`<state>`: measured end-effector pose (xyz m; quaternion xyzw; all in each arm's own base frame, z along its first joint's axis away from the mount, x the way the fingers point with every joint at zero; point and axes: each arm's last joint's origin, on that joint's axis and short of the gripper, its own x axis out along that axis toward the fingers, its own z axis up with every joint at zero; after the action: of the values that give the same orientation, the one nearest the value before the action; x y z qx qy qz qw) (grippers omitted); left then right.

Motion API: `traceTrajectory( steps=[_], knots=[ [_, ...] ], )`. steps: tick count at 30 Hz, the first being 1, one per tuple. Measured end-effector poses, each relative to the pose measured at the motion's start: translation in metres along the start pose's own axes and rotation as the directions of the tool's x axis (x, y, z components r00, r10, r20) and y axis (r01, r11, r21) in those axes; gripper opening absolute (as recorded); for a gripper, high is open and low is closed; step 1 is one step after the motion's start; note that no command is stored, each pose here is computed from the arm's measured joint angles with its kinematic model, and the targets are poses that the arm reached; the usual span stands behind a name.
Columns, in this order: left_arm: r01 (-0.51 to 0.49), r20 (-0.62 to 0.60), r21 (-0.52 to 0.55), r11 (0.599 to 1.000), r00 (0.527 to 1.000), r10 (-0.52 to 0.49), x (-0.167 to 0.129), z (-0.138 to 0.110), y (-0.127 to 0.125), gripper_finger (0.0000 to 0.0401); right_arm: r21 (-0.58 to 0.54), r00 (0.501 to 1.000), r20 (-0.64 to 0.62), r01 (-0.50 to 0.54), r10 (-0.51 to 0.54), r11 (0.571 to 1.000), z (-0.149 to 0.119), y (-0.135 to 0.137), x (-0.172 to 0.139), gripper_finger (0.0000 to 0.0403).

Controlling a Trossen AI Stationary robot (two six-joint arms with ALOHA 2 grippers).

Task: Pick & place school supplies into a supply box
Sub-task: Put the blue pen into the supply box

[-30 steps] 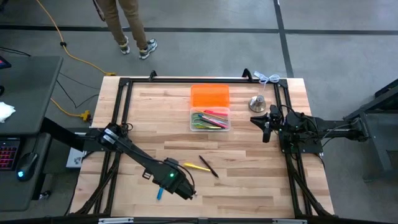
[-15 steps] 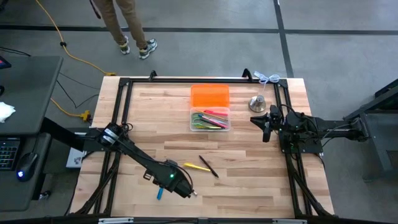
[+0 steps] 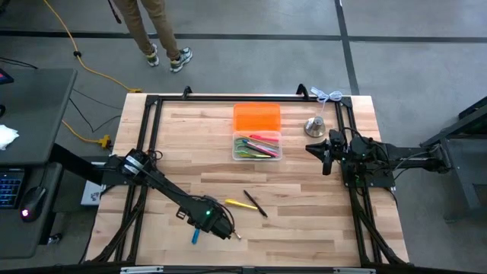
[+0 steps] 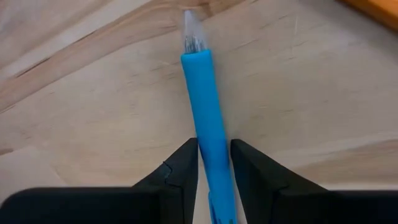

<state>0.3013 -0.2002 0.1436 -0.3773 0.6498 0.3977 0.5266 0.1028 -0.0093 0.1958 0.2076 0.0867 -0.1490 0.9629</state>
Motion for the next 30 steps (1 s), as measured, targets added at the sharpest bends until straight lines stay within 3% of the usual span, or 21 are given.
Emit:
traceTrajectory(
  steps=[6,15,23,30],
  knots=[
    [0.005,-0.004,0.023,1.0,1.0,-0.005,0.0021,0.0002,-0.0003,0.0125,0.0,1.0,0.002,0.0,0.0,1.0,0.0002,0.0001,0.0,0.0032],
    [0.01,0.007,0.029,1.0,1.0,-0.01,0.0032,0.0004,-0.0011,0.0057,0.001,1.0,0.003,-0.001,0.001,1.0,0.0003,0.0001,0.0,0.0032],
    [0.003,0.011,0.028,1.0,1.0,-0.003,0.0038,0.0006,-0.0005,0.0071,-0.001,1.0,0.003,-0.001,0.001,1.0,0.0003,0.0001,0.0,0.0032],
    [0.006,0.006,0.028,1.0,1.0,-0.006,-0.0003,0.0001,0.0012,0.0052,-0.008,1.0,0.002,0.0,0.0,1.0,0.0001,0.0,0.0,0.0032]
  ],
)
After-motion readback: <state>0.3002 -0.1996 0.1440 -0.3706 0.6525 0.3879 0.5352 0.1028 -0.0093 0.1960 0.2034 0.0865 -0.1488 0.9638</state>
